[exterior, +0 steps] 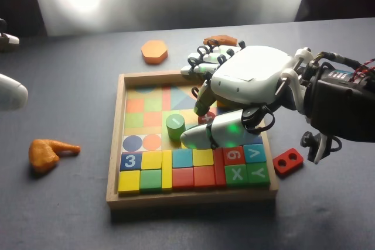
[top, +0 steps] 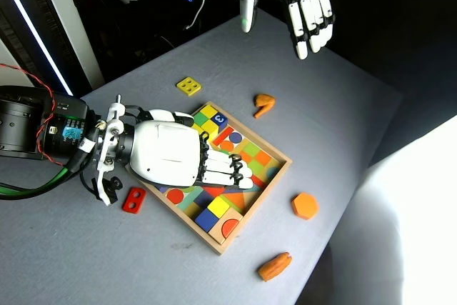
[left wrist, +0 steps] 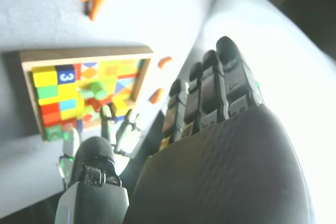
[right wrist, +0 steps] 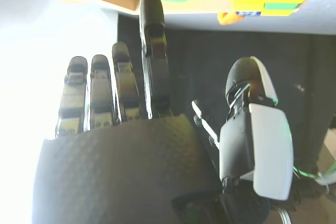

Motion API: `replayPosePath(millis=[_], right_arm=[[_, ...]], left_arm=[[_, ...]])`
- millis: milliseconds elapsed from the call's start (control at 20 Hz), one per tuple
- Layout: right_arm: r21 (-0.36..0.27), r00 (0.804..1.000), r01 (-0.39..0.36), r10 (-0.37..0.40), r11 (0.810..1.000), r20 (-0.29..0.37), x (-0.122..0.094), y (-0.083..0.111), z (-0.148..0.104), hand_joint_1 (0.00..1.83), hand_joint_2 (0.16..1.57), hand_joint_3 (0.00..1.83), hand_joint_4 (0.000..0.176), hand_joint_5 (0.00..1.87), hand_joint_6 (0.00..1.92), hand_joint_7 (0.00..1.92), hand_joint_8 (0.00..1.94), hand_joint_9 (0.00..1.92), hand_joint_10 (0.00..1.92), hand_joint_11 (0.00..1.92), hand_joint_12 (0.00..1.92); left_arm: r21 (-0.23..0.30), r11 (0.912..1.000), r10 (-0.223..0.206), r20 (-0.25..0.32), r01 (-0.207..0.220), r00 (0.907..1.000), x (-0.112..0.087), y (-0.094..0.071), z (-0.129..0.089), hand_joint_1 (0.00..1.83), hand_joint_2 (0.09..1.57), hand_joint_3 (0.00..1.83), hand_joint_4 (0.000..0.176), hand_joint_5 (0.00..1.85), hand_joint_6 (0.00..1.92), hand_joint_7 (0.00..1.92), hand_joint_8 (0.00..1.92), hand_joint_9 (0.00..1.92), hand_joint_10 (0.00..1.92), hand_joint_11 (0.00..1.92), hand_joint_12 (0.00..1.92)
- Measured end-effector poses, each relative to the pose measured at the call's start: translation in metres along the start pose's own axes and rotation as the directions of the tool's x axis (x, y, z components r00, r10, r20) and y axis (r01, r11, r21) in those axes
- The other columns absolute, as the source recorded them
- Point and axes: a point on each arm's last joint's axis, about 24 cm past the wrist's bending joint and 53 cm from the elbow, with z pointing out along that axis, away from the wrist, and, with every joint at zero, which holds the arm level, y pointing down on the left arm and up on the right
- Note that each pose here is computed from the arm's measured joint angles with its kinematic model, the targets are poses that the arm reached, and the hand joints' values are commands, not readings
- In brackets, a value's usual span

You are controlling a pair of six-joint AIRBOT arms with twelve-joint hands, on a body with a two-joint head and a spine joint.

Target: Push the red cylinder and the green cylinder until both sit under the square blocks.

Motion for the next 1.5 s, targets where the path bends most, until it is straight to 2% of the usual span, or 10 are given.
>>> replayPosePath(millis=[300, 450, 550, 600, 800, 1000, 1150, 1250, 1450, 1500], right_arm=[[0.007, 1.0, 0.0, 0.0, 1.0, -0.015, 0.007, -0.004, -0.001, 0.0, 1.1, 0.0, 0.0, 0.81, 0.03, 0.15, 0.01, 0.0, 0.0, 0.0, 0.0], [0.014, 1.0, 0.001, -0.001, 1.0, -0.014, 0.008, -0.007, -0.002, 0.0, 1.11, 0.01, 0.0, 0.79, 0.03, 0.15, 0.01, 0.0, 0.0, 0.0, 0.0], [0.019, 1.0, 0.001, -0.001, 1.0, -0.014, 0.008, -0.01, -0.005, 0.0, 1.11, 0.01, 0.0, 0.81, 0.03, 0.15, 0.01, 0.0, 0.0, 0.0, 0.0], [0.025, 1.0, 0.003, -0.003, 1.0, -0.013, 0.006, -0.013, -0.008, 0.0, 1.11, 0.01, 0.0, 0.82, 0.04, 0.15, 0.01, 0.0, 0.0, 0.0, 0.0], [0.031, 1.0, 0.02, -0.02, 0.999, -0.022, 0.007, -0.016, -0.017, 0.0, 1.12, 0.01, 0.0, 0.8, 0.03, 0.15, 0.01, 0.0, 0.0, 0.0, 0.0], [0.04, 0.999, 0.026, -0.024, 0.999, -0.038, 0.013, -0.02, -0.029, 0.0, 1.1, 0.0, 0.0, 0.79, 0.02, 0.13, 0.0, 0.0, 0.0, 0.0, 0.0], [0.055, 0.999, 0.029, -0.026, 0.998, -0.039, 0.011, -0.027, -0.035, 0.0, 1.11, 0.0, 0.0, 0.79, 0.02, 0.13, 0.0, 0.0, 0.0, 0.0, 0.0], [0.064, 0.999, 0.031, -0.029, 0.997, -0.042, 0.011, -0.031, -0.04, 0.0, 1.11, 0.0, 0.0, 0.78, 0.02, 0.12, 0.01, 0.0, 0.0, 0.0, 0.0], [0.087, 0.999, 0.037, -0.034, 0.995, -0.042, 0.009, -0.043, -0.049, 0.0, 1.11, 0.0, 0.0, 0.81, 0.02, 0.21, 0.04, 0.0, 0.0, 0.0, 0.0], [0.094, 0.998, 0.04, -0.035, 0.995, -0.045, 0.01, -0.045, -0.051, 0.0, 1.1, 0.0, 0.0, 0.82, 0.03, 0.27, 0.06, 0.01, 0.0, 0.0, 0.0]], left_arm=[[-0.015, 0.9991, -0.039, 0.011, 0.039, 0.9992, -0.008, 0.01, -0.003, 0.04, 1.17, 0.0, 0.067, 0.06, 0.0, 0.07, 0.0, 0.08, 0.0, 0.0, 0.35], [-0.018, 0.9954, -0.094, 0.027, 0.094, 0.9952, -0.014, 0.018, -0.011, 0.05, 1.18, 0.0, 0.071, 0.06, 0.0, 0.06, 0.0, 0.08, 0.0, 0.0, 0.33], [-0.042, 0.9931, -0.109, 0.02, 0.11, 0.9938, -0.01, 0.029, -0.017, 0.06, 1.18, 0.0, 0.077, 0.05, 0.0, 0.05, 0.0, 0.06, 0.0, 0.0, 0.29], [-0.069, 0.9876, -0.14, 0.018, 0.141, 0.99, -0.006, 0.041, -0.023, 0.06, 1.18, 0.0, 0.079, 0.05, 0.0, 0.05, 0.0, 0.06, 0.0, 0.0, 0.28], [-0.102, 0.9717, -0.21, 0.045, 0.213, 0.9768, -0.003, 0.064, -0.034, 0.03, 1.19, 0.0, 0.073, 0.04, 0.0, 0.05, 0.0, 0.06, 0.0, 0.0, 0.31], [-0.117, 0.9682, -0.21, 0.1, 0.221, 0.9727, -0.01, 0.068, -0.042, 0.08, 1.18, 0.0, 0.059, 0.07, 0.0, 0.06, 0.0, 0.09, 0.0, 0.0, 0.41], [-0.103, 0.9719, -0.202, 0.097, 0.212, 0.9746, -0.009, 0.06, -0.045, 0.07, 1.19, 0.0, 0.082, 0.07, 0.0, 0.06, 0.0, 0.1, 0.0, 0.0, 0.44], [-0.083, 0.9742, -0.2, 0.115, 0.21, 0.9731, -0.016, 0.056, -0.047, 0.11, 1.19, 0.0, 0.062, 0.12, 0.01, 0.1, 0.01, 0.12, 0.01, 0.0, 0.48], [-0.086, 0.9786, -0.175, 0.134, 0.187, 0.9754, -0.02, 0.055, -0.05, 0.1, 1.19, 0.0, 0.073, 0.09, 0.0, 0.1, 0.0, 0.13, 0.0, 0.0, 0.53], [-0.082, 0.9792, -0.174, 0.132, 0.186, 0.9759, -0.02, 0.053, -0.05, 0.09, 1.2, 0.0, 0.066, 0.1, 0.0, 0.1, 0.0, 0.13, 0.0, 0.0, 0.51]])
